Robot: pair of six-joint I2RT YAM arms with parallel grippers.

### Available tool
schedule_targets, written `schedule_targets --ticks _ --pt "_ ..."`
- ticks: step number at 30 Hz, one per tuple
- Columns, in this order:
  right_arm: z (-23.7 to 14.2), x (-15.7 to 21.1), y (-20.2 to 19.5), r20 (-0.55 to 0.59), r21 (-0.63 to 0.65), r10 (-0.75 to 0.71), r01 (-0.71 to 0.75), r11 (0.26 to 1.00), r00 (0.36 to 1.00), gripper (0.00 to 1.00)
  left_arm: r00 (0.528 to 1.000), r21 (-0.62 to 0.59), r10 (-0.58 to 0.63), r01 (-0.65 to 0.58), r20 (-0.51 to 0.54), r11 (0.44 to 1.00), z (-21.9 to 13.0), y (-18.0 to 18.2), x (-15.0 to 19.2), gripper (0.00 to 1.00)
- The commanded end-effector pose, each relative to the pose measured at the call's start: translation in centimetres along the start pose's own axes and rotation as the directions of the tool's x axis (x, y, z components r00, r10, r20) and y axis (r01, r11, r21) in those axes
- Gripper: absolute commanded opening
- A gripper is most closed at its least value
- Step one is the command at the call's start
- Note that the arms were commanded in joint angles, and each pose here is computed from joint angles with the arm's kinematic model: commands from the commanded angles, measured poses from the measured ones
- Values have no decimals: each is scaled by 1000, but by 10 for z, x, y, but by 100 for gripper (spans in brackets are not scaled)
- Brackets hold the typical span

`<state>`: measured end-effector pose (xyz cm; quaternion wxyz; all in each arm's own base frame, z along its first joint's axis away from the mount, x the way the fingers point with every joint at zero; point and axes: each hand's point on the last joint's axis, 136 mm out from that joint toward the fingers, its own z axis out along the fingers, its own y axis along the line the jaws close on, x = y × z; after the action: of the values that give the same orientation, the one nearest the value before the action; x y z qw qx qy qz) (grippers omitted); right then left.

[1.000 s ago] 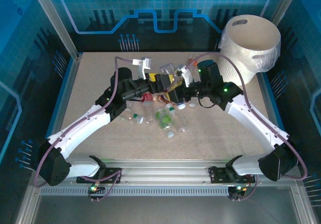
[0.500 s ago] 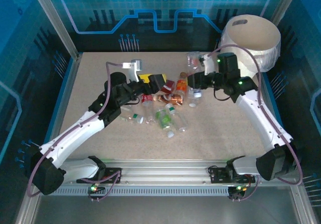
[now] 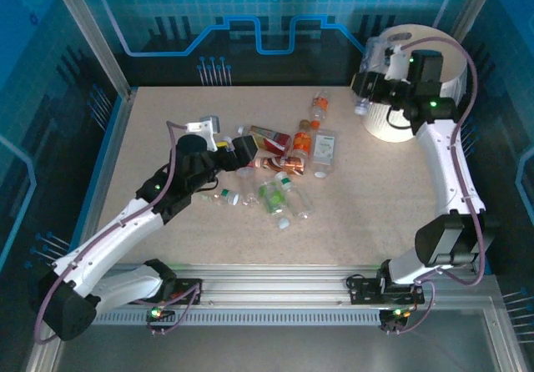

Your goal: Put the plastic bottles in the bin

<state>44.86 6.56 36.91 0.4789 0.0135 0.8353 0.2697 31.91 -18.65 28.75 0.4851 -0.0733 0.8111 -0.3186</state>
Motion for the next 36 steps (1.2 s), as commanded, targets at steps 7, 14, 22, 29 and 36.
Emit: schedule_targets --ticks 7,14,22,29,36 --pt "-15 -92 -58 277 137 103 -146 980 955 44 999 -132 -30 35 36 991 -19 33 3 99" --pt "-15 -121 -107 396 276 100 -222 935 913 45 996 -171 -61 71 65 983 -28 48 1 99" --pt "-4 -131 -145 491 297 169 -347 890 855 47 991 -232 -95 116 100 966 -38 70 -4 99" --pt "2 -133 -170 548 340 185 -419 842 816 50 984 -237 -123 151 130 960 -44 79 -5 99" --pt "24 -127 -187 459 455 103 -333 826 882 54 982 -252 -133 163 132 954 -44 85 -4 99"
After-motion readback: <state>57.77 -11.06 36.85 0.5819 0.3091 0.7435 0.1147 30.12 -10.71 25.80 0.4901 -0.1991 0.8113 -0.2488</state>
